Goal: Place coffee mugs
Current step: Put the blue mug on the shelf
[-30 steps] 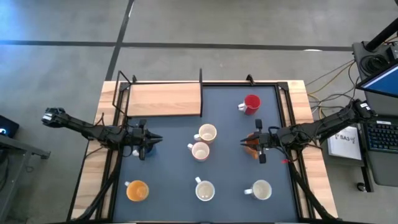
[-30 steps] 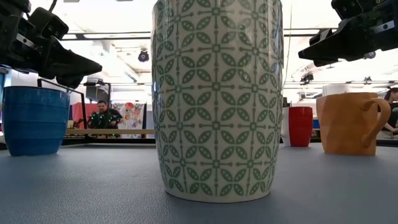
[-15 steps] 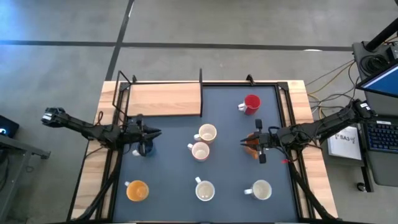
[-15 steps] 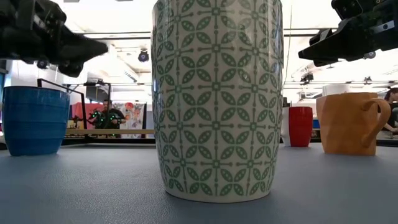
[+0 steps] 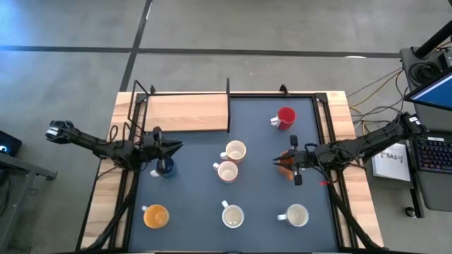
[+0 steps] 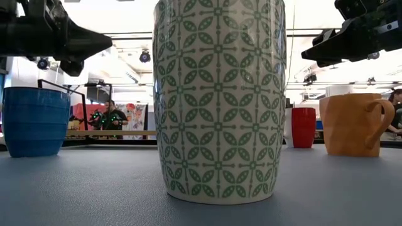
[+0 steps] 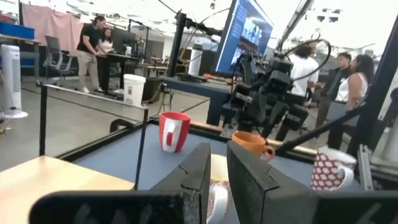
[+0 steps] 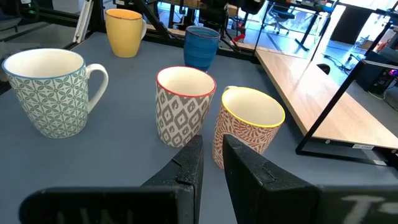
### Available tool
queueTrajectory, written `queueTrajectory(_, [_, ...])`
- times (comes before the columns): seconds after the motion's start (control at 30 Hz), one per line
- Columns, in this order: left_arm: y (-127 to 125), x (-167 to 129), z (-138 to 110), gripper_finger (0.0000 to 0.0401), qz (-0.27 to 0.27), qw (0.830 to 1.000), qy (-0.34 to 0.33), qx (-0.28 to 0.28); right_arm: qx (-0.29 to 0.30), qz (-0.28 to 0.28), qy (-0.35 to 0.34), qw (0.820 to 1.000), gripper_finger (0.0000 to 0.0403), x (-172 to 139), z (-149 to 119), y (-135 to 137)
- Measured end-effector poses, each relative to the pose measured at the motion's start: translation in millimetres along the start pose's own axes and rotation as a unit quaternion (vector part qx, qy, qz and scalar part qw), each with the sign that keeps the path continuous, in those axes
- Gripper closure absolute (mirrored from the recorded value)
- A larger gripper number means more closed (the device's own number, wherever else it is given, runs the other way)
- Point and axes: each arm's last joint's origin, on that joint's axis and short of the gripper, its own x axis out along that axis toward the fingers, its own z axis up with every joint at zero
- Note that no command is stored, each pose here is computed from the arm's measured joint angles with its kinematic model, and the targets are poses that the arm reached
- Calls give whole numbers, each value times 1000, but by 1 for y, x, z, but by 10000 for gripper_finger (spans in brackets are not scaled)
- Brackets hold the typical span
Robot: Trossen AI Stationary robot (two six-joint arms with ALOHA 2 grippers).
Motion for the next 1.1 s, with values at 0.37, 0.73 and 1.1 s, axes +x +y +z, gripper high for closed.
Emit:
queueTrajectory(0.37, [-11,16,16,365,25,998,50,-10,0,0,0,1000,353,0,0,0])
queueTrajectory(0.73, [-41,55,66,365,150,929,338,-5,0,0,0,1000,353,0,0,0])
queueTrajectory(1.1, [-66,74,81,365,224,829,510,-49,0,0,0,1000,353,0,0,0])
